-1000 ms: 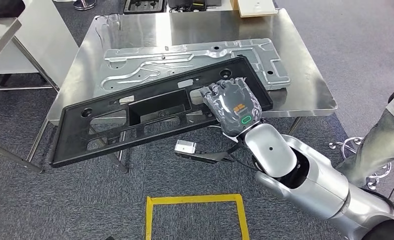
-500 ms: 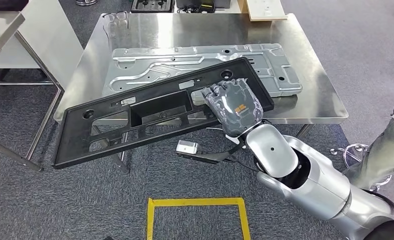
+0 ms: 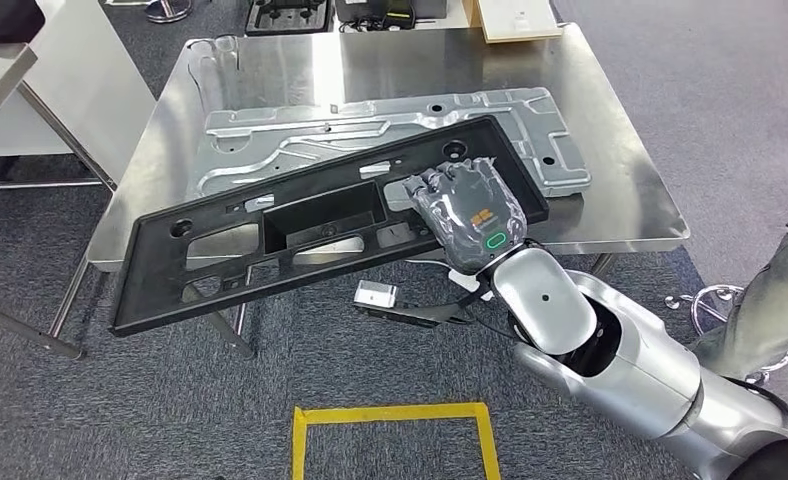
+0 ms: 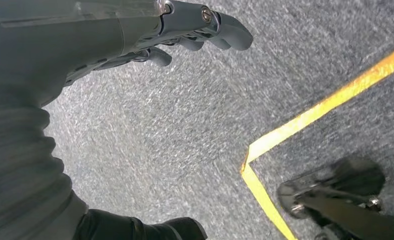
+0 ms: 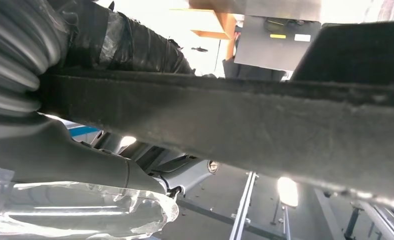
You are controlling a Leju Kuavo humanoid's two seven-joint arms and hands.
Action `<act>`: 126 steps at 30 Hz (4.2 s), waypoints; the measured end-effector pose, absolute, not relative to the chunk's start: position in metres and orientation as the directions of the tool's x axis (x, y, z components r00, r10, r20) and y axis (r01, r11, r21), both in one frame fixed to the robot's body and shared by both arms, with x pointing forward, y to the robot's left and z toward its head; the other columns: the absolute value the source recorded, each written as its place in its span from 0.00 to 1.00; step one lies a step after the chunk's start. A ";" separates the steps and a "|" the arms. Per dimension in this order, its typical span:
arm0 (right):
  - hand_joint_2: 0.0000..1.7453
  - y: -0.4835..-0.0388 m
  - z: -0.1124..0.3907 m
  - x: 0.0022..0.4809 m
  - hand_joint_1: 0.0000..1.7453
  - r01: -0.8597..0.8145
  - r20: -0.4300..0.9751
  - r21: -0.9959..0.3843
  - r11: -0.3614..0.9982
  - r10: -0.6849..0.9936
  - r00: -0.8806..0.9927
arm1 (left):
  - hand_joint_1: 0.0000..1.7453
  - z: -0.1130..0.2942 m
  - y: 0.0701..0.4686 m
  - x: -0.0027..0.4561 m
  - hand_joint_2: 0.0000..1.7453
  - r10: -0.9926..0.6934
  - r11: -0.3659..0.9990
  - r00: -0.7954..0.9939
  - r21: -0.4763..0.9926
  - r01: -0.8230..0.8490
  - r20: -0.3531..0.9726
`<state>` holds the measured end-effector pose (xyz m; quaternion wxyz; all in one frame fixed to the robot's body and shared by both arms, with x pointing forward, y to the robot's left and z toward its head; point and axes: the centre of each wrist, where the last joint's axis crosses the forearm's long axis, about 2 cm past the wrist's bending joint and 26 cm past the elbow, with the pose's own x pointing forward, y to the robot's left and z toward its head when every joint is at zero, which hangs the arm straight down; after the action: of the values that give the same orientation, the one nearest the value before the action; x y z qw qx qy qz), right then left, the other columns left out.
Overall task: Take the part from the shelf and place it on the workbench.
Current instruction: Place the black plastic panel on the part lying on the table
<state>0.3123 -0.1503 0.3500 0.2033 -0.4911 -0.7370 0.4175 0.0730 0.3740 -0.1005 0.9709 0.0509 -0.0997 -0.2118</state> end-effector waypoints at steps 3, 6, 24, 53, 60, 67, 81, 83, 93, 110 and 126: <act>1.00 -0.151 0.350 0.313 1.00 0.556 -0.111 -0.814 0.168 0.894 -0.434 | 0.00 -0.100 0.374 0.074 1.00 -0.421 0.905 0.890 0.142 0.400 0.174; 1.00 -0.151 0.350 0.313 1.00 0.557 -0.112 -0.813 0.169 0.894 -0.434 | 0.00 -0.100 0.374 0.075 1.00 -0.421 0.905 0.890 0.143 0.399 0.176; 1.00 -0.162 0.344 0.315 1.00 0.533 -0.090 -0.834 0.142 0.918 -0.387 | 0.00 -0.101 0.372 0.073 1.00 -0.411 0.910 0.895 0.137 0.391 0.175; 1.00 -0.324 0.295 0.365 1.00 0.185 0.031 -0.983 0.010 0.993 0.113 | 0.00 -0.101 0.373 0.072 1.00 -0.409 0.911 0.886 0.159 0.381 0.217; 1.00 -0.342 0.286 0.365 1.00 0.157 0.032 -0.988 0.005 0.985 0.169 | 0.00 -0.101 0.373 0.073 1.00 -0.406 0.912 0.886 0.161 0.377 0.224; 1.00 -0.347 0.281 0.365 1.00 0.197 0.011 -0.980 -0.010 0.995 0.103 | 0.00 -0.100 0.375 0.075 1.00 -0.405 0.912 0.883 0.172 0.372 0.237; 1.00 -0.298 0.274 0.367 1.00 0.159 -0.234 -0.966 -0.205 0.953 -0.190 | 0.00 -0.099 0.375 0.080 1.00 -0.408 0.910 0.870 0.193 0.366 0.276; 1.00 -0.291 0.270 0.365 1.00 0.139 -0.253 -0.964 -0.226 0.940 -0.228 | 0.00 -0.099 0.375 0.081 1.00 -0.405 0.911 0.871 0.203 0.359 0.280; 0.25 -0.275 0.256 0.358 0.25 0.091 -0.283 -0.959 -0.268 0.912 -0.298 | 0.00 -0.099 0.376 0.078 1.00 -0.387 0.920 0.870 0.197 0.339 0.307; 0.00 -0.294 0.241 0.352 0.00 -0.001 -0.235 -0.971 -0.239 0.955 -0.182 | 0.00 -0.099 0.381 0.077 0.00 -0.365 0.928 0.870 0.206 0.311 0.332; 0.00 -0.315 0.270 0.349 0.00 0.238 -0.060 -0.969 -0.067 0.998 0.035 | 0.00 -0.099 0.380 0.076 0.00 -0.343 0.932 0.881 0.234 0.276 0.325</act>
<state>0.3493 -0.3151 0.2698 0.4268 -0.5792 -0.5334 0.4448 0.0757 0.3804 -0.0990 0.9656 0.0909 -0.1836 -0.1603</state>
